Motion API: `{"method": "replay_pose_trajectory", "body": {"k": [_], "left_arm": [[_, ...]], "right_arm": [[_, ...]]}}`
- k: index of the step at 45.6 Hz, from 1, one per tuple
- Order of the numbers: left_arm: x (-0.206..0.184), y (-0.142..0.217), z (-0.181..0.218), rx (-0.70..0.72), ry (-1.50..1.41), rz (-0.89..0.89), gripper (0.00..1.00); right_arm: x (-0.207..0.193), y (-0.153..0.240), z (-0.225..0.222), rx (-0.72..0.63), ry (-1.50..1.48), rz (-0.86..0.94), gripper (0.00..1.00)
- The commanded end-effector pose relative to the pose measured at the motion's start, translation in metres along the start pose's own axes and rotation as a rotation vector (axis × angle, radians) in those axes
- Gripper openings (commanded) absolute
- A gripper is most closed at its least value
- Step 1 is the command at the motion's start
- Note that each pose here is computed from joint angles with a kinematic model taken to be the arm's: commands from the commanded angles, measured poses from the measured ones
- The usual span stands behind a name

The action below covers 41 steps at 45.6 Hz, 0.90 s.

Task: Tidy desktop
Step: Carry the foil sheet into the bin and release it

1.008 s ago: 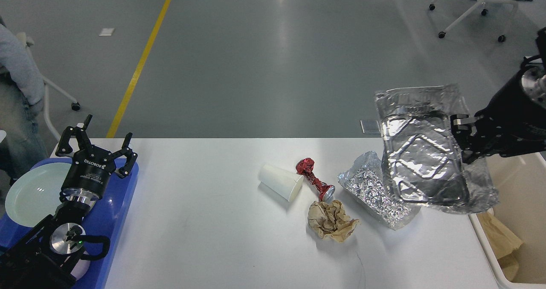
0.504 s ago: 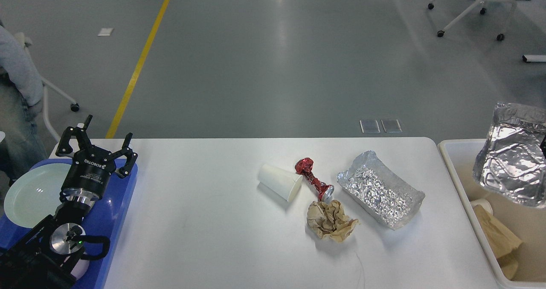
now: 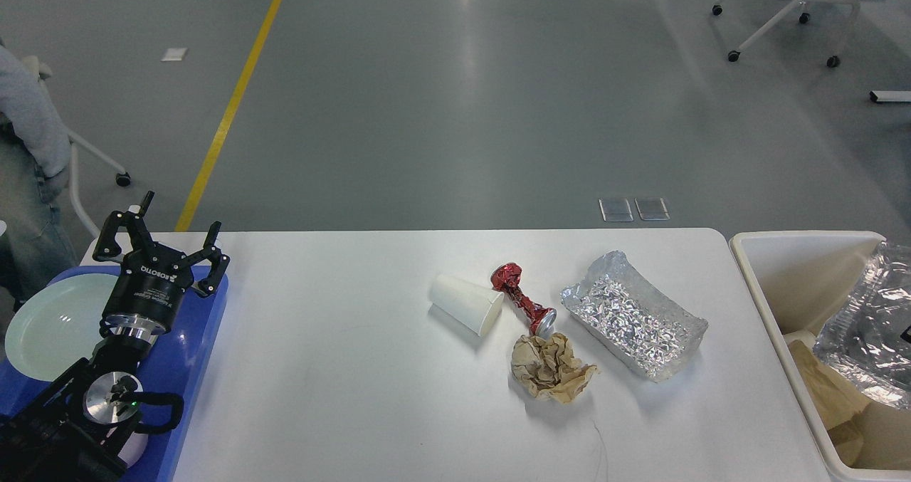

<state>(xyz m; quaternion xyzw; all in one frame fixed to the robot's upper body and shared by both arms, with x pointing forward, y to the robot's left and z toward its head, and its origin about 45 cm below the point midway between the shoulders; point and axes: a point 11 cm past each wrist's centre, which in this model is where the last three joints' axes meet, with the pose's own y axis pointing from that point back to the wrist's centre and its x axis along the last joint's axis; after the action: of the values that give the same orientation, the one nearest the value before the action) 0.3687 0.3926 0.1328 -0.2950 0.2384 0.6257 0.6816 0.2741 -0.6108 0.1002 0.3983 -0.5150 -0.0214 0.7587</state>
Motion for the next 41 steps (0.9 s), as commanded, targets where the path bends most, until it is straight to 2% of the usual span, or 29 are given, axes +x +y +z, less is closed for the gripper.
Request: {"method": "replay_pose_trajectory", "body": {"k": [1,5,10,20,22,23,27,28,30,33,41], "left_arm": [[0.000,0.000,0.000,0.000,0.000,0.000,0.96],[0.000,0.000,-0.001,0.000,0.001,0.000,0.96],[0.000,0.000,0.000,0.000,0.000,0.000,0.96],[0.000,0.000,0.000,0.000,0.000,0.000,0.96],[0.000,0.000,0.000,0.000,0.000,0.000,0.96],[0.000,0.000,0.000,0.000,0.000,0.000,0.96],[-0.001,-0.001,0.000,0.000,0.001,-0.001,0.96],[0.000,0.000,0.000,0.000,0.000,0.000,0.96],[0.000,0.000,0.000,0.000,0.000,0.000,0.96],[0.000,0.000,0.000,0.000,0.000,0.000,0.96],[-0.001,-0.001,0.000,0.000,0.001,-0.001,0.96]], "right_arm": [[-0.036,-0.004,0.004,-0.037,0.007,0.063,0.00],[-0.049,-0.002,-0.001,-0.054,0.005,0.073,0.00],[-0.045,-0.001,0.004,-0.101,-0.020,0.117,0.00],[-0.062,-0.002,0.011,-0.112,0.015,0.099,0.02],[-0.064,-0.001,0.011,-0.109,0.017,0.104,0.35],[-0.065,-0.001,0.010,-0.107,0.015,0.106,0.44],[-0.070,0.000,0.004,-0.094,0.014,0.106,0.60],[-0.074,0.001,0.000,-0.087,0.015,0.104,0.78],[-0.073,0.001,-0.001,-0.086,0.014,0.107,0.90],[-0.072,0.001,-0.002,-0.083,0.012,0.107,0.99],[-0.067,0.001,-0.007,-0.074,0.005,0.097,1.00]]}}
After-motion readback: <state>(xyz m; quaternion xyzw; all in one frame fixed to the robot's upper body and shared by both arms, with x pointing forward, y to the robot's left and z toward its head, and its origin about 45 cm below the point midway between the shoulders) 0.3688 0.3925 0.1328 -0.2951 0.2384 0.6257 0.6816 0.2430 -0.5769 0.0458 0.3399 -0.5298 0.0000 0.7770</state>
